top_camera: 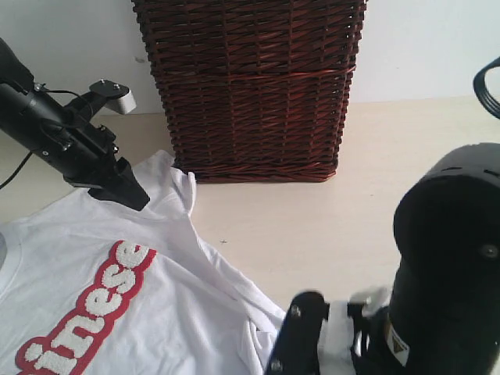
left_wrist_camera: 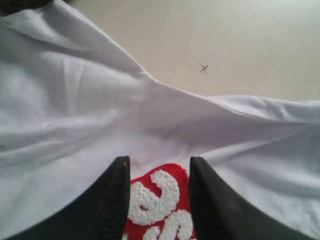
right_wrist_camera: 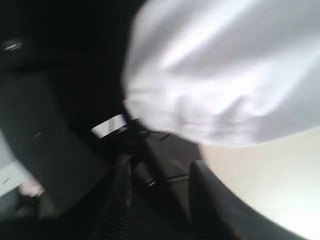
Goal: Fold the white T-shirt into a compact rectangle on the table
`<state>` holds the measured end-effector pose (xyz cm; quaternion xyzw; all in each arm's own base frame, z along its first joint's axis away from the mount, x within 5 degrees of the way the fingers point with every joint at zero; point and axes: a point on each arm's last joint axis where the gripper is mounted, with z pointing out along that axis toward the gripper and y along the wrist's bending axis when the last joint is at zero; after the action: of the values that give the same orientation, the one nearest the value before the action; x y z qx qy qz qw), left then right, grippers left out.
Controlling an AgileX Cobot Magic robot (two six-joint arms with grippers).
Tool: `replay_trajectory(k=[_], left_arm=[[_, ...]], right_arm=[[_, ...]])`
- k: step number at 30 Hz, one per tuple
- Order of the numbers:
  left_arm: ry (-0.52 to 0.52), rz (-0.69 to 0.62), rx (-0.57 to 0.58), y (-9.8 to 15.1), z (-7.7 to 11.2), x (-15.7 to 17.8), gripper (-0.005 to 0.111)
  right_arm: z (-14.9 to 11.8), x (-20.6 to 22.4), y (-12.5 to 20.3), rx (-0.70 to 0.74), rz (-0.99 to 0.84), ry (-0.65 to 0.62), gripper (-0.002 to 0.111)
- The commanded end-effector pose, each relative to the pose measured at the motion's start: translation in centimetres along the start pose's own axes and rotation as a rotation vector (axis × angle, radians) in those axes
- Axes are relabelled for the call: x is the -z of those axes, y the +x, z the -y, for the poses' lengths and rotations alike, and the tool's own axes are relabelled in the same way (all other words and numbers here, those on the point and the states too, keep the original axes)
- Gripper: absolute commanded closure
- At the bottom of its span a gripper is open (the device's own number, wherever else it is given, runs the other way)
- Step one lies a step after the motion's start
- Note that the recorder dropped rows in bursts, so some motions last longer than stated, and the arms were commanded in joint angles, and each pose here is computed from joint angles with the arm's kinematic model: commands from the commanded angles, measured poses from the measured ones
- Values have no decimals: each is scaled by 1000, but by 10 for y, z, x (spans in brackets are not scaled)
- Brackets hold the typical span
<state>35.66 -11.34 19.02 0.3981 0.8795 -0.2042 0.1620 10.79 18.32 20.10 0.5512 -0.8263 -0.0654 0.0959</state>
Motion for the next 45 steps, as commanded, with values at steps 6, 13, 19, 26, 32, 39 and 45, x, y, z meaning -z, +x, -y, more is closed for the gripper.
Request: replay_trajectory(k=[6, 13, 19, 26, 32, 39, 45], left_arm=[[9, -34, 3, 5, -1, -6, 68], [-19, -12, 8, 3, -4, -6, 68], [-29, -5, 15, 2, -4, -6, 68], [-20, -4, 33, 2, -4, -6, 68], [-22, -2, 33, 2, -4, -6, 68], [-35, 5, 31, 1, -5, -7, 68], [-35, 5, 34, 1, -5, -7, 68]], right_arm=[[59, -20, -30, -445, 206, 368, 73], [62, -26, -34, -510, 214, 322, 73], [65, -44, -37, -529, 150, 306, 73], [67, -54, -39, -533, 110, 296, 93], [61, -46, -25, -484, -6, 296, 108], [49, -10, -12, -474, 101, 286, 108], [28, 0, -4, -376, 93, 124, 106]])
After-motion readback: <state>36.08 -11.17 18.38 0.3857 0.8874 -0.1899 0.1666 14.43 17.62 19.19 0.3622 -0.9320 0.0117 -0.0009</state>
